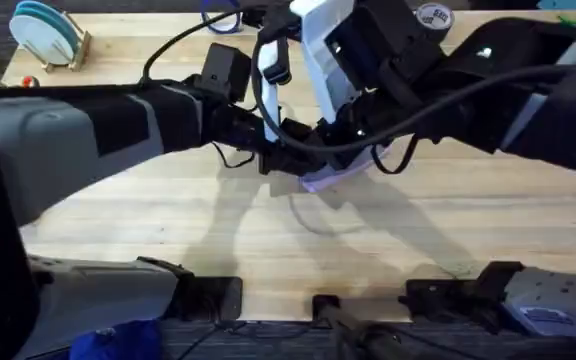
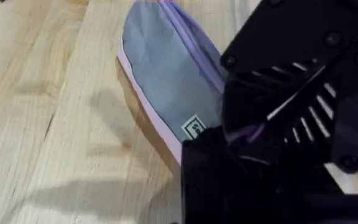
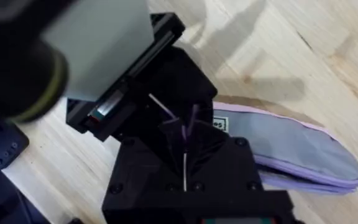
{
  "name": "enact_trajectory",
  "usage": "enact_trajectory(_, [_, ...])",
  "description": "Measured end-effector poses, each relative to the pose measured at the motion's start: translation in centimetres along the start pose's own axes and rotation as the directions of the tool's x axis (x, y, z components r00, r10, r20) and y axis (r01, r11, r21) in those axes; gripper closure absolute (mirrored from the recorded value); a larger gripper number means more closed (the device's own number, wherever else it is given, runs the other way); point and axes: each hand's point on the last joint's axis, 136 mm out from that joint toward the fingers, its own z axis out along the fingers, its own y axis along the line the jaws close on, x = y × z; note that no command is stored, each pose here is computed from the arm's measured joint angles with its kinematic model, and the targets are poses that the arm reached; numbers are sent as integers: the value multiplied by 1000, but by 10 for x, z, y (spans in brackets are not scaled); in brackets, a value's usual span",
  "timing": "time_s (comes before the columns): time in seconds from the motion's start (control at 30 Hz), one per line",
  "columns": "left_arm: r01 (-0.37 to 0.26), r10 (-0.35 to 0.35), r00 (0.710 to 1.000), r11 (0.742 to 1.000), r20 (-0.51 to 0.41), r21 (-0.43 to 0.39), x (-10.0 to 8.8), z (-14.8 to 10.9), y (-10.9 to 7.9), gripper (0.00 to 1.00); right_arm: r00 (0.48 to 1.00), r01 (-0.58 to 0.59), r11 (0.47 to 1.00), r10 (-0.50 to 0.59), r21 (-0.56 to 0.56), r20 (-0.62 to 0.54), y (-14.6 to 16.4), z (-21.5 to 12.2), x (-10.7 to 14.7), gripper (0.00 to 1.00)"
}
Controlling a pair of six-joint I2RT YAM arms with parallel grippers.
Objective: Unzip the bag, pick up the pens from the table one at a time and place them inside, then zip the bag closed.
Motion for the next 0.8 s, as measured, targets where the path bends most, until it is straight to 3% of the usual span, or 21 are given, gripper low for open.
enact_trajectory(0.63, [-9,9,1000,1000,-3,-12,1,-1,3,960,999,-33,999,32,20,5,-1,2,-2,969])
enact_trajectory(0.67, [-9,9,1000,1000,-3,-12,1,-1,3,960,999,-38,999,38,21,5,-1,2,-2,938])
enact_trajectory(0.73, [-13,13,1000,1000,-2,-9,1,-1,2,959,999,-53,998,53,34,0,-7,2,0,756])
enact_trajectory(0.8, [-15,15,1000,1000,-1,-5,2,-1,1,960,997,-74,995,74,61,-4,-18,0,2,477])
